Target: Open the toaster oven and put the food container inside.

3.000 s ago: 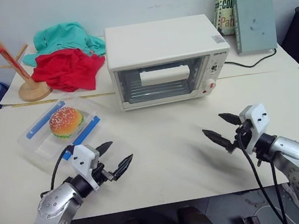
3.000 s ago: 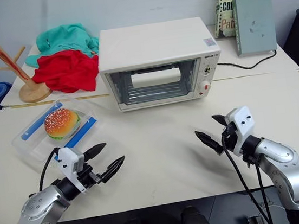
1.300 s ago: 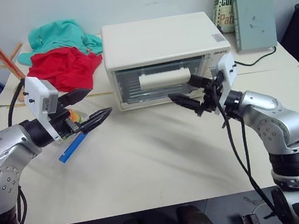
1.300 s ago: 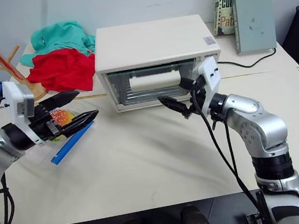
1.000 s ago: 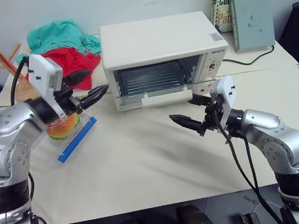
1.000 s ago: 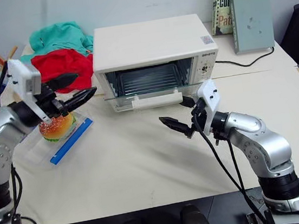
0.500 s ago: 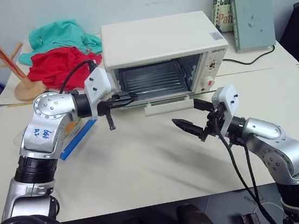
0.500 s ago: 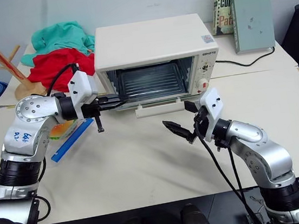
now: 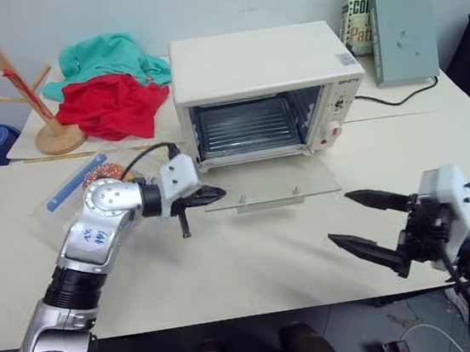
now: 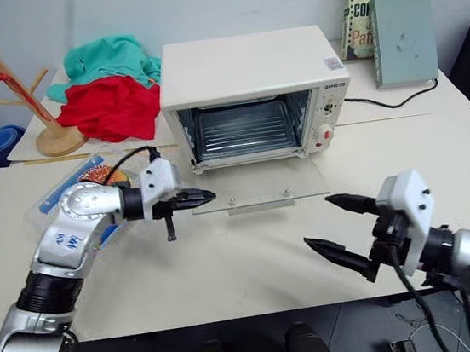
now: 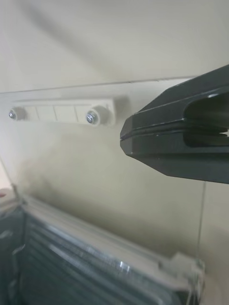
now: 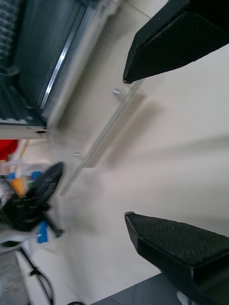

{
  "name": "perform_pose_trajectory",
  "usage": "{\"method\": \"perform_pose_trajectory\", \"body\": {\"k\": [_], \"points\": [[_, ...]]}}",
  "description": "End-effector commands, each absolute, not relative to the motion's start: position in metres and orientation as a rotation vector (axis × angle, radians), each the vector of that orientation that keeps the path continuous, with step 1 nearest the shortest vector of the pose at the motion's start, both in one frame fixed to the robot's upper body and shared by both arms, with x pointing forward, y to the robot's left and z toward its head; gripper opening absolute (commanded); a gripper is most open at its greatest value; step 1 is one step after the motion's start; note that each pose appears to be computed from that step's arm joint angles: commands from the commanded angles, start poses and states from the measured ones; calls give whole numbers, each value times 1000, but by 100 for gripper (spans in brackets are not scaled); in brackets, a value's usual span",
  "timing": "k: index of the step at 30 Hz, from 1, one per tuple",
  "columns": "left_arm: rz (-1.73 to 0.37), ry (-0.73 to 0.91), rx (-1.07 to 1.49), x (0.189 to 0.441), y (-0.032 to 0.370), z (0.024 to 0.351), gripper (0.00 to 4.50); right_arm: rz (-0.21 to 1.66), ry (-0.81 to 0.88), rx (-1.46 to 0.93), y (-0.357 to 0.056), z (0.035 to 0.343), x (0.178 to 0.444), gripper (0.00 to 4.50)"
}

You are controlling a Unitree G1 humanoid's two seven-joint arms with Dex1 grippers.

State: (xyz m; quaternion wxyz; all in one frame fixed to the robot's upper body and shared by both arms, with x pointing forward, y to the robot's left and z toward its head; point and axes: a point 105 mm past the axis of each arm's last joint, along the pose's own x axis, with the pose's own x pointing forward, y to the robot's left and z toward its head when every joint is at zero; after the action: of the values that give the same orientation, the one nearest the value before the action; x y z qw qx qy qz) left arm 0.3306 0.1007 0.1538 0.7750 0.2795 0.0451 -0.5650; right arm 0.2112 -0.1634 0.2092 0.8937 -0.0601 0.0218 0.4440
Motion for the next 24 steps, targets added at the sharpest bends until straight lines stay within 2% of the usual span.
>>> {"method": "perform_pose_trajectory", "body": {"k": [1, 5, 10, 15, 19, 24], "points": [[-1203, 137, 672, 331, 95, 137, 1, 918, -47, -107, -161, 234, 216, 450], [-1197, 143, 710, 328, 94, 127, 1, 944, -109, -84, -151, 253, 223, 450], [-1125, 131, 575, 325, 105, 146, 1, 1006, -101, -113, -144, 261, 229, 450], [-1046, 156, 296, 298, 136, 179, 151, 1082, -44, -146, -138, 253, 238, 450], [-830, 186, 197, 287, 174, 185, 273, 1121, -18, -169, -134, 248, 251, 450], [-636, 140, 11, 254, 212, 197, 423, 1192, -12, -188, -127, 246, 265, 450]]}}
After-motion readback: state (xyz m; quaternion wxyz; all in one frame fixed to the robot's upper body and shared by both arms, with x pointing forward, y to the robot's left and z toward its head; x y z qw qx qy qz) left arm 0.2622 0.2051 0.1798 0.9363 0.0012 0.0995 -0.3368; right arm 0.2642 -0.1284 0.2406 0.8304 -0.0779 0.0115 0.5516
